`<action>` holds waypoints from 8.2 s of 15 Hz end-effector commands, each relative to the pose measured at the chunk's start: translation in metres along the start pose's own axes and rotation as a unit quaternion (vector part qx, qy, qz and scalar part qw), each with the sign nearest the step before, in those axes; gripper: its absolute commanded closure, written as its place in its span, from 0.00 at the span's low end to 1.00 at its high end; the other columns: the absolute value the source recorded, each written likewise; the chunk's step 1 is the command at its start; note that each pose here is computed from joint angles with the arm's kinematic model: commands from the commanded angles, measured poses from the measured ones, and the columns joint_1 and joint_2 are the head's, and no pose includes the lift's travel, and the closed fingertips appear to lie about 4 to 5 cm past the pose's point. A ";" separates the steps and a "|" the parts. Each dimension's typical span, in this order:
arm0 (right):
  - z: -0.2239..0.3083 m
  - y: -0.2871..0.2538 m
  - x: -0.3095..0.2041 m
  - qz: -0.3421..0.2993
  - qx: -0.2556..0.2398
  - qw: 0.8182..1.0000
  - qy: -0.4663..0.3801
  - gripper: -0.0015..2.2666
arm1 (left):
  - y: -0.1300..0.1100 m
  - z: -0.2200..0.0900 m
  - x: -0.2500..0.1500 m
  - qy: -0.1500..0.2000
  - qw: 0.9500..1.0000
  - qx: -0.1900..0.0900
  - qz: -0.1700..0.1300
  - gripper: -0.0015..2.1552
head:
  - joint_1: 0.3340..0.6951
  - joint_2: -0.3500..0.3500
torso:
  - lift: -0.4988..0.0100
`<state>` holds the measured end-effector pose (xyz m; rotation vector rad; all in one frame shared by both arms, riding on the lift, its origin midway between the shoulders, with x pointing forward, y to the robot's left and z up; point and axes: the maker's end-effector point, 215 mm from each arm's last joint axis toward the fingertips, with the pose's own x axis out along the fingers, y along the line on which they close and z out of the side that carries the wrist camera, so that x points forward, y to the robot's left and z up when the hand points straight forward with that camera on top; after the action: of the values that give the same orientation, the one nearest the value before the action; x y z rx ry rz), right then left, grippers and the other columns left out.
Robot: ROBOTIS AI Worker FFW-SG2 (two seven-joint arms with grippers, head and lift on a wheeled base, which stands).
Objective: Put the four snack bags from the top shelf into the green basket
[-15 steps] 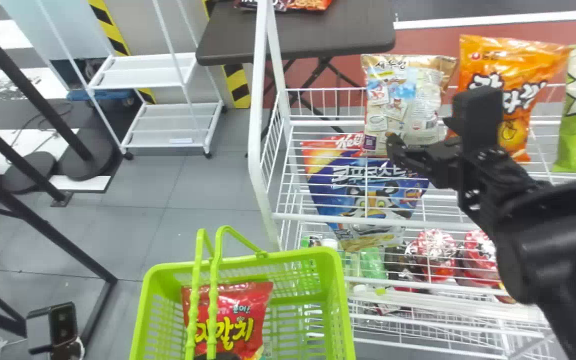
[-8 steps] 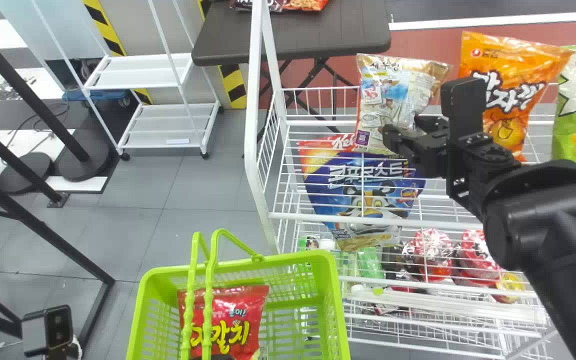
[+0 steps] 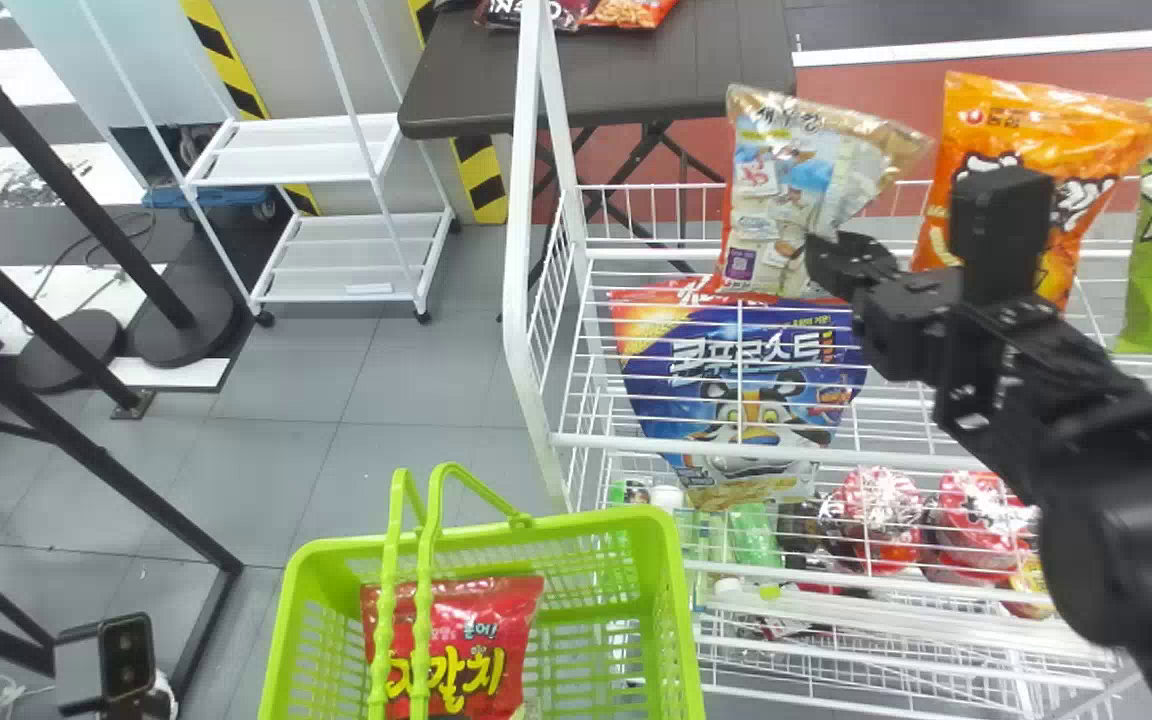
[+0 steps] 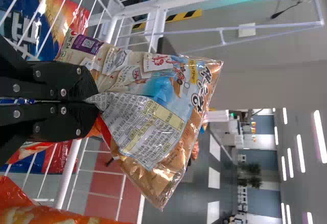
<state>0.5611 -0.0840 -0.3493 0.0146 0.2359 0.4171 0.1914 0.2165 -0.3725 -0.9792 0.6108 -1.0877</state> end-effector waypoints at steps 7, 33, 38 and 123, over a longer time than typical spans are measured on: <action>-0.040 0.192 -0.126 0.190 0.083 0.972 0.108 1.00 | 0.001 0.007 -0.002 -0.001 1.000 0.006 -0.003 1.00 | 1.00 1.00 | 0.98; -0.031 -0.076 -0.108 -0.058 0.046 0.989 0.128 0.03 | 0.003 0.014 0.004 0.004 1.000 0.004 -0.010 1.00 | 1.00 0.71 | 0.98; -0.023 -0.162 -0.081 -0.147 0.009 0.984 0.098 0.02 | 0.002 0.012 0.004 0.005 1.000 0.001 -0.013 1.00 | 1.00 0.44 | 0.98; -0.047 -0.315 -0.088 -0.334 0.074 0.933 0.117 0.02 | 0.007 0.018 -0.005 -0.001 1.000 -0.009 -0.016 1.00 | 1.00 0.15 | 0.98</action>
<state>0.5934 -0.4055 -0.3851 0.0349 0.4570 -0.2751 0.2073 0.2278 -0.3713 -1.0054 0.6087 -1.1035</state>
